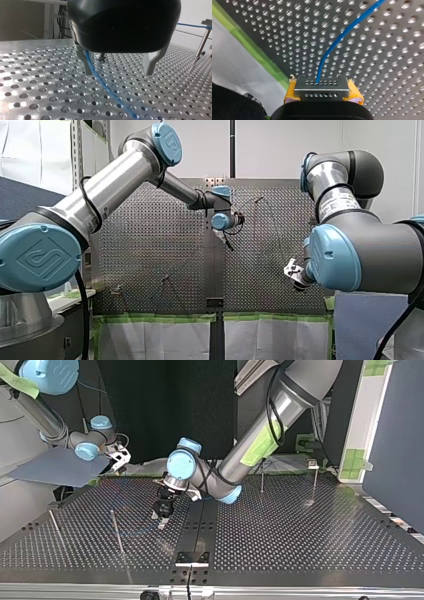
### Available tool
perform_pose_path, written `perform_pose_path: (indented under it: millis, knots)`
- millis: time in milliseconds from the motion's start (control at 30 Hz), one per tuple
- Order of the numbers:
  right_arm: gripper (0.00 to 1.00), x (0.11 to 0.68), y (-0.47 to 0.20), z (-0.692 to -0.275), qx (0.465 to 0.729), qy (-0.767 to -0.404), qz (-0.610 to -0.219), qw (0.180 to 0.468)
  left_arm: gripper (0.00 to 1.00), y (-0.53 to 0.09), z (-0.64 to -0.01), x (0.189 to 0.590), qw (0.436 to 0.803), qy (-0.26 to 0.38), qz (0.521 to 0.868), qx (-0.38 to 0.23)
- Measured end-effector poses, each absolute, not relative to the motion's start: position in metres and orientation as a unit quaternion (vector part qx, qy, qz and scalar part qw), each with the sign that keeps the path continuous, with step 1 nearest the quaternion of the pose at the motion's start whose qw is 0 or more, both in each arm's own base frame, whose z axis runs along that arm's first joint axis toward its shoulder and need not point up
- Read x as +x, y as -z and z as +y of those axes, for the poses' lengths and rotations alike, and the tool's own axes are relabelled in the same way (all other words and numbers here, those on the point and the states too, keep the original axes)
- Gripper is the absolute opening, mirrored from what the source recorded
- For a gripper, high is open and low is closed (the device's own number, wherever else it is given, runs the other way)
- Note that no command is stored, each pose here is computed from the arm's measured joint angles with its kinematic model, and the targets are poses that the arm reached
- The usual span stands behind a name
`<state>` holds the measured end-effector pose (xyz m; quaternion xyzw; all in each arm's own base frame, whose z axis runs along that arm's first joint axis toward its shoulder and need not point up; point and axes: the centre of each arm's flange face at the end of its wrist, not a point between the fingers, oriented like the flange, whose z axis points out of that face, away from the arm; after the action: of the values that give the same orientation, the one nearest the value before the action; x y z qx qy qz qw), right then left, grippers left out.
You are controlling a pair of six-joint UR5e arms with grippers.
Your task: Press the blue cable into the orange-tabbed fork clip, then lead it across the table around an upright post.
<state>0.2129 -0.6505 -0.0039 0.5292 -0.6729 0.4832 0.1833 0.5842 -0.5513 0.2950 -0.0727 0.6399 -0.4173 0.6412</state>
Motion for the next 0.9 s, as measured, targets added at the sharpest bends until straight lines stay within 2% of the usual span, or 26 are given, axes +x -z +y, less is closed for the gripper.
perform_pose_path:
  millis: [533,900]
  knots:
    - [0.03,0.186,0.071,-0.647,0.519,-0.467,-0.691,0.187,0.98,-0.295,-0.551,0.584,0.64,0.42,0.639,-0.076]
    - [0.03,0.166,0.082,-0.654,0.506,-0.471,-0.695,0.198,0.98,-0.295,-0.551,0.584,0.639,0.42,0.64,-0.076]
